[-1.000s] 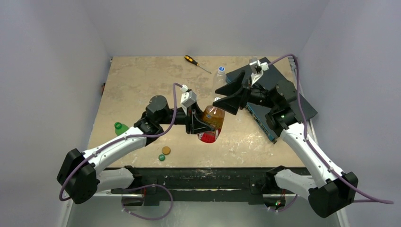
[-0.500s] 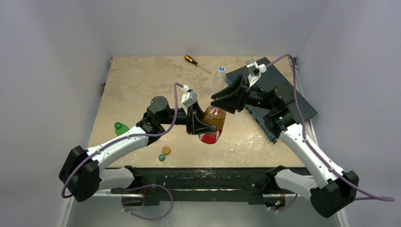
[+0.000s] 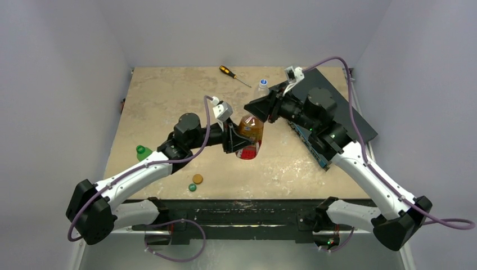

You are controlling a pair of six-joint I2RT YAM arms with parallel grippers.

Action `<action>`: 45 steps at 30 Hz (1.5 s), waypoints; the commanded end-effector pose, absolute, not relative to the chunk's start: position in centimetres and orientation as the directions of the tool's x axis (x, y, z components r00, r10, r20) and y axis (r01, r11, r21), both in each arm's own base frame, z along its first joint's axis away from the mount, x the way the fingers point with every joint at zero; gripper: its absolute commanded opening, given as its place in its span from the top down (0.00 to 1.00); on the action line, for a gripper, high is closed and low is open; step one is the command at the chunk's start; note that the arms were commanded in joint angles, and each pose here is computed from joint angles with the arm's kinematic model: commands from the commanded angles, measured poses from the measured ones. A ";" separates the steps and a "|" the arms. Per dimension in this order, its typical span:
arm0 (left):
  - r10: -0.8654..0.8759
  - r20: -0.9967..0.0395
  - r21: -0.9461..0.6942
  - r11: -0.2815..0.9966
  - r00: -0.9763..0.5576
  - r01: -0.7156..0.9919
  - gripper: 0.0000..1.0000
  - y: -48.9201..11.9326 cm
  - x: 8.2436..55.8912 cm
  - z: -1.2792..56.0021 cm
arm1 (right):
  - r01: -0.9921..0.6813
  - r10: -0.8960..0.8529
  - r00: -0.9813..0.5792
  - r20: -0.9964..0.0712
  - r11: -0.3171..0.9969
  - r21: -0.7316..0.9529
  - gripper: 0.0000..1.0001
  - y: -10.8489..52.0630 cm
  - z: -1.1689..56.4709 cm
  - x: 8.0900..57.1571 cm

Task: Screw on the bottle caps
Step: Screw the bottle cap onto the plastic bottle.

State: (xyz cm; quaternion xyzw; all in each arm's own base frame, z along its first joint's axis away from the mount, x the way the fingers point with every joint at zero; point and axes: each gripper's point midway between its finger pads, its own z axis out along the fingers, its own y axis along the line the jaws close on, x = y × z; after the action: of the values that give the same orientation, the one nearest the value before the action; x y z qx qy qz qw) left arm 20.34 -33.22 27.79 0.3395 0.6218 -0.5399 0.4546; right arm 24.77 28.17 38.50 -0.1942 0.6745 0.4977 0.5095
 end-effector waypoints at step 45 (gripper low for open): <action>-0.098 -0.934 -0.341 -0.028 -0.343 0.939 1.00 -32.0 16.9 30.7 | -0.943 0.248 -0.285 -0.926 0.102 0.318 0.27 28.4 42.9 20.3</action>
State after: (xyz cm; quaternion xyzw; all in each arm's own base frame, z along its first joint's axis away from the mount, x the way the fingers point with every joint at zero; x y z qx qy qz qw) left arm 18.76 -32.25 28.63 0.3626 0.5987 -0.5719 0.4278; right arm 22.29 28.44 39.81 -0.2879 0.6098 0.5531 0.4893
